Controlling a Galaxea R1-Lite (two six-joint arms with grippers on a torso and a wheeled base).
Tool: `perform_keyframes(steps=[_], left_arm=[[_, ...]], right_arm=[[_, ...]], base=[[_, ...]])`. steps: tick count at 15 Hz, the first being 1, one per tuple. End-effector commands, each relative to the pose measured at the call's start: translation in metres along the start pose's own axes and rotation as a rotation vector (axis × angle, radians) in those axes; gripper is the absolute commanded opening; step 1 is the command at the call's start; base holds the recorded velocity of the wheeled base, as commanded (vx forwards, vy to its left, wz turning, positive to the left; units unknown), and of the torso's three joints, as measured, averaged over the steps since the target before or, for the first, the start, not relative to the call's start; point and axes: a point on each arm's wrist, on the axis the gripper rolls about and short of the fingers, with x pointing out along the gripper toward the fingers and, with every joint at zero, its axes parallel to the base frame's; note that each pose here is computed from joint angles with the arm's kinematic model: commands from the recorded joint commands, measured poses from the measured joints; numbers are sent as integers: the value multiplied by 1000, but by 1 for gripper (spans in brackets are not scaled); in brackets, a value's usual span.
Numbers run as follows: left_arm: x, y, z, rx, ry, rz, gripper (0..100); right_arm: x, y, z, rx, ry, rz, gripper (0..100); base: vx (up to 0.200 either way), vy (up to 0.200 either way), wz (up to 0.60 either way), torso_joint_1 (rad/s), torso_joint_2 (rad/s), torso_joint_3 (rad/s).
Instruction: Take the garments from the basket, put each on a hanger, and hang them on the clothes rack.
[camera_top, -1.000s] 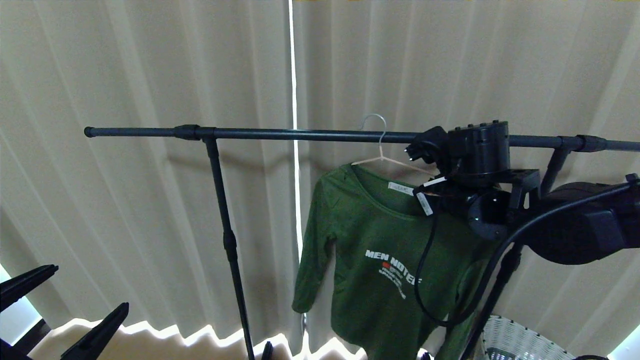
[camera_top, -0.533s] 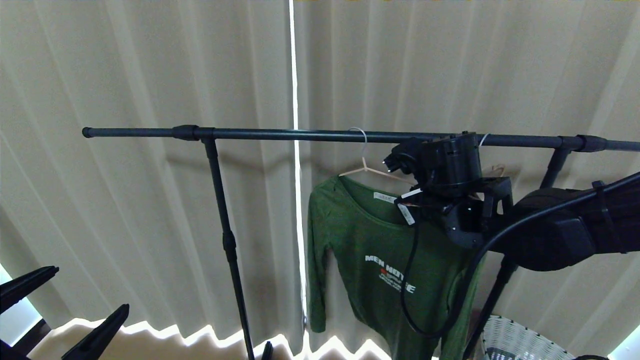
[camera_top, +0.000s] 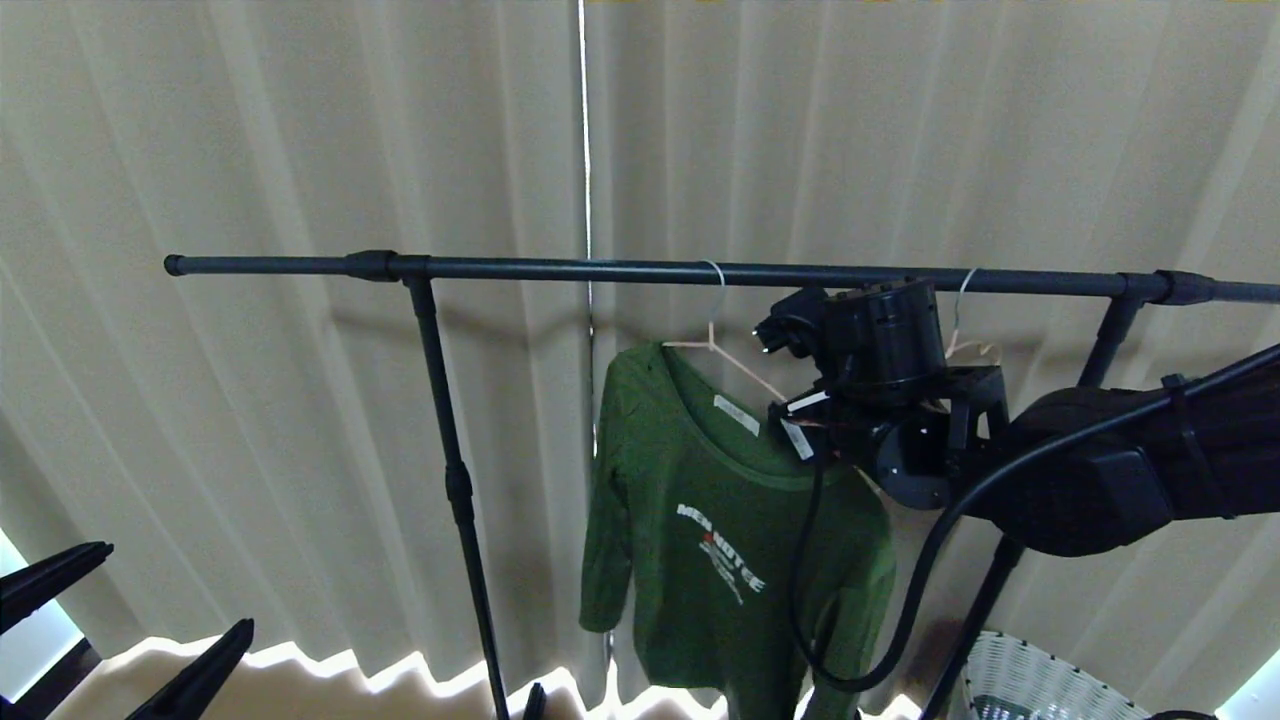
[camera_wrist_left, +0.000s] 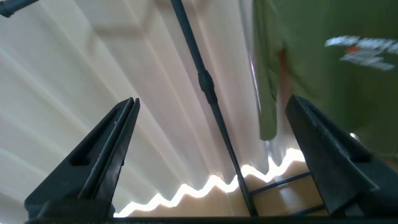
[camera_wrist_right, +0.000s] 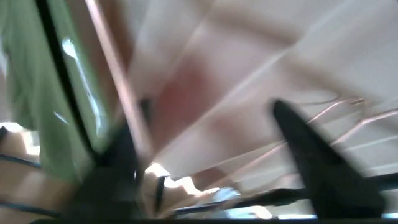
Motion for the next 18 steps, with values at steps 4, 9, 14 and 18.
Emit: perform_keyframes(steps=[4, 9, 14, 18], left_arm=[[-1, 1, 1, 0, -4, 12, 100], [-14, 9, -4, -18, 16, 220, 100], [-61, -15, -31, -180, 70, 423, 100], [-82, -39, -60, -198, 120, 409, 100]], right_arm=[[-14, 12, -2, 127, -20, 159, 100], [-56, -15, -8, 268, -153, 252, 100], [-117, -81, -52, 360, -275, 182, 100], [-147, -116, -102, 393, -259, 78, 100]], base=[[0, 0, 0, 0, 0, 0], [0, 0, 0, 0, 0, 0], [0, 0, 0, 0, 0, 0], [0, 0, 0, 0, 0, 0]])
